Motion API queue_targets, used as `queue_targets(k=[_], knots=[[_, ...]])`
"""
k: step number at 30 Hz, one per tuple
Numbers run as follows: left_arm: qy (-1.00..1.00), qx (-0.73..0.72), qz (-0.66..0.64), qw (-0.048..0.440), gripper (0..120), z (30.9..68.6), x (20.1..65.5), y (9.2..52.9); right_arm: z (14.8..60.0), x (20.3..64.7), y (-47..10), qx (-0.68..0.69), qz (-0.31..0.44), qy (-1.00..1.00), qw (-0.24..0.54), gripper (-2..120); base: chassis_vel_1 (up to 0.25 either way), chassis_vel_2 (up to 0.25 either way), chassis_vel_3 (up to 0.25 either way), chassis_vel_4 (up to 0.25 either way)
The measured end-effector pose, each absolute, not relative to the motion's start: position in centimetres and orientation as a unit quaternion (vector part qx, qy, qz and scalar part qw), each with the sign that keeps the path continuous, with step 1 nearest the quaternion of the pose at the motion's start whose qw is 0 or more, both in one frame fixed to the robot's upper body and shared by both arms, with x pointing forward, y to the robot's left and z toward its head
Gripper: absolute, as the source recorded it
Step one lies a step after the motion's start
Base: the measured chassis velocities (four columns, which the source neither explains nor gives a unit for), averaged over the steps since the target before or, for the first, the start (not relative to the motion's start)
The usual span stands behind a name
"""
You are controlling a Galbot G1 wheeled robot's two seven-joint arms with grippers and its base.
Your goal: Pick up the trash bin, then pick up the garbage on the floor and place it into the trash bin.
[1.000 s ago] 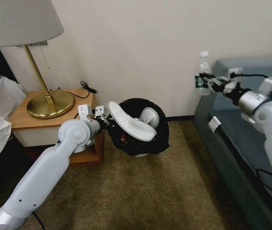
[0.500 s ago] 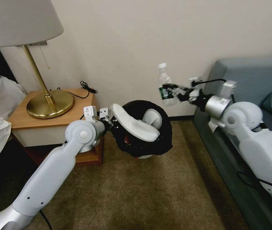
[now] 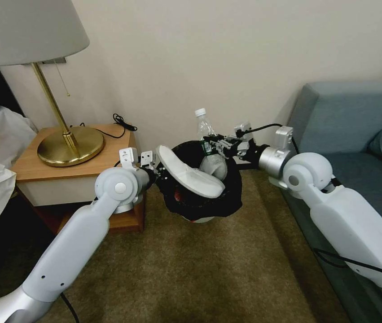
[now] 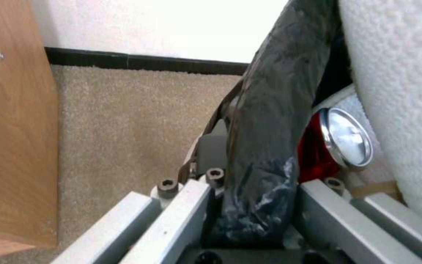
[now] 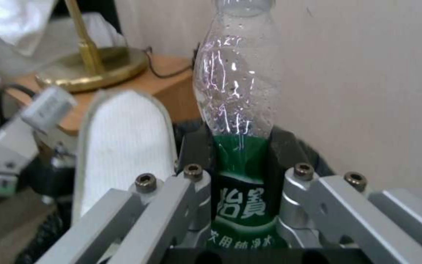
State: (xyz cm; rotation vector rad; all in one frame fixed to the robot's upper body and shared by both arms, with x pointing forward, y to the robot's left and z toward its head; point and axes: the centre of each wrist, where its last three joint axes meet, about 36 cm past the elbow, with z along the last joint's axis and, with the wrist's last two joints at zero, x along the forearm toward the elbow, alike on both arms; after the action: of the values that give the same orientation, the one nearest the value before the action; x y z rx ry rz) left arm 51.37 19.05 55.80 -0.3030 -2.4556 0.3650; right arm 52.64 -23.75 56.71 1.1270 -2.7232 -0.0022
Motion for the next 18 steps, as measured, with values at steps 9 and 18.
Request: queue_targets(k=[9, 18], knots=[[-0.932, -0.116, 0.143, 0.312, 1, 56.4, 51.7, 18.4, 55.3, 52.4, -22.5, 0.349, 0.03, -0.93, 0.114, 15, 0.0, 0.0, 0.0, 0.0], [-0.932, -0.12, 0.142, 0.31, 1, 56.6, 51.7, 18.1, 54.7, 52.4, -22.4, 0.321, 0.038, -0.937, 0.129, 39, 0.0, 0.0, 0.0, 0.0]])
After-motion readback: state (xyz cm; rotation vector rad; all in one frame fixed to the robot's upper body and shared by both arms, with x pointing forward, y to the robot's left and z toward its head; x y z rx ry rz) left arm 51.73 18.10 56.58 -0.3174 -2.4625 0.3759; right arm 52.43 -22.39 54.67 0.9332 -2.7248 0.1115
